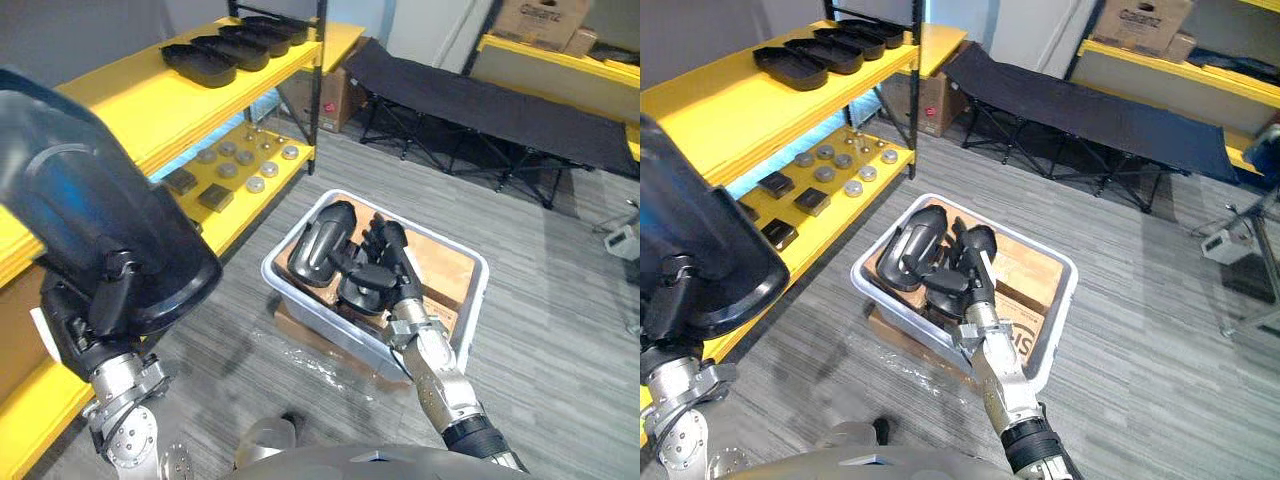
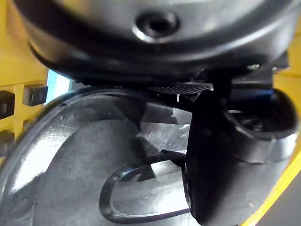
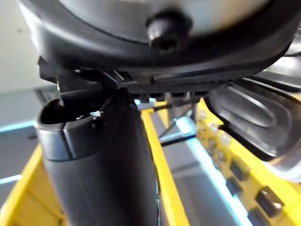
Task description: Walk over and take three plastic housings, then place them on the shelf
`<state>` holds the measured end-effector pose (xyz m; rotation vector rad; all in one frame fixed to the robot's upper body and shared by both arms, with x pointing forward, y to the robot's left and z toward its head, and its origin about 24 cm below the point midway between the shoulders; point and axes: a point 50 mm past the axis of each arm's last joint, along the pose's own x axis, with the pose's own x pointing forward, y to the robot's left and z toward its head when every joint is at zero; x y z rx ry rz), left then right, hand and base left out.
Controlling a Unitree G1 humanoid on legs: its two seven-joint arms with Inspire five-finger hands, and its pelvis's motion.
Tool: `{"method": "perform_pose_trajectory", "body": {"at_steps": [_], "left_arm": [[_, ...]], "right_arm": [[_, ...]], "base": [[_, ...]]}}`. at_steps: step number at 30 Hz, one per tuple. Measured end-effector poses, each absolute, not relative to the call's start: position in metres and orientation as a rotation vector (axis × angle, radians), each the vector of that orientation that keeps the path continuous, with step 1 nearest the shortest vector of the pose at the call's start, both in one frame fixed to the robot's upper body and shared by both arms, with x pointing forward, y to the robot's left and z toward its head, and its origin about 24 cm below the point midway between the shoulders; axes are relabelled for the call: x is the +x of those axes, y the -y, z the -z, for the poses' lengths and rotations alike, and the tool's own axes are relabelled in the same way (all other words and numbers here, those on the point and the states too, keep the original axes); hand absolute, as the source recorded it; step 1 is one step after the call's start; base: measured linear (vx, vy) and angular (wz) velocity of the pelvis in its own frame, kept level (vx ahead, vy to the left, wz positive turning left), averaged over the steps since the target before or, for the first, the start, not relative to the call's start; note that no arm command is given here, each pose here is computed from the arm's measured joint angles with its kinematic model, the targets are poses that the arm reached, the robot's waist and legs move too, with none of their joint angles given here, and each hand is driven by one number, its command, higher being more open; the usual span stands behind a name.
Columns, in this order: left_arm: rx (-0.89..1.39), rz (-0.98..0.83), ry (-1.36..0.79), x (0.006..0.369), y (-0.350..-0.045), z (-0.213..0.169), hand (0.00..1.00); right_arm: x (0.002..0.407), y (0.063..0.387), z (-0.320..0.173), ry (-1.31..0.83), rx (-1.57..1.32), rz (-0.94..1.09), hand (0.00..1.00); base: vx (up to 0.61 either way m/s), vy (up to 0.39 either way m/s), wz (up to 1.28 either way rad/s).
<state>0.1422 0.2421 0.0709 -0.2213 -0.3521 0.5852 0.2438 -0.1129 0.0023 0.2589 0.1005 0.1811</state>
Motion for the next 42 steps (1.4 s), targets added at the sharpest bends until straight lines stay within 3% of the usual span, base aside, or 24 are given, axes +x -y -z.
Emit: {"method": "perform_pose_trajectory", "body": {"at_steps": [6, 14, 22, 42], "left_arm": [[-0.244, -0.373, 0.303, 0.159, -0.218, -0.064, 0.0], [-0.277, -0.393, 0.248, 0.155, -0.218, -0.057, 0.0], [-0.237, -0.16, 0.297, 0.182, -0.199, -0.072, 0.0], [-0.286, -0.209, 0.269, 0.18, -0.197, -0.063, 0.0]], "right_arm": [[0.227, 0.151, 0.016, -0.187, 0.209, -0.06, 1.0], [0.228, 0.138, 0.006, -0.112, 0.273, -0.144, 1.0], [0.222, 0.129, -0.004, -0.04, 0.262, -0.17, 1.0], [0.216, 0.128, -0.021, 0.067, 0.198, -0.272, 1.0]], "base": [[0.02, 0.097, 0.94], [-0.05, 0.071, -0.21], [0.02, 0.004, 1.24], [-0.1, -0.041, -0.06]]}}
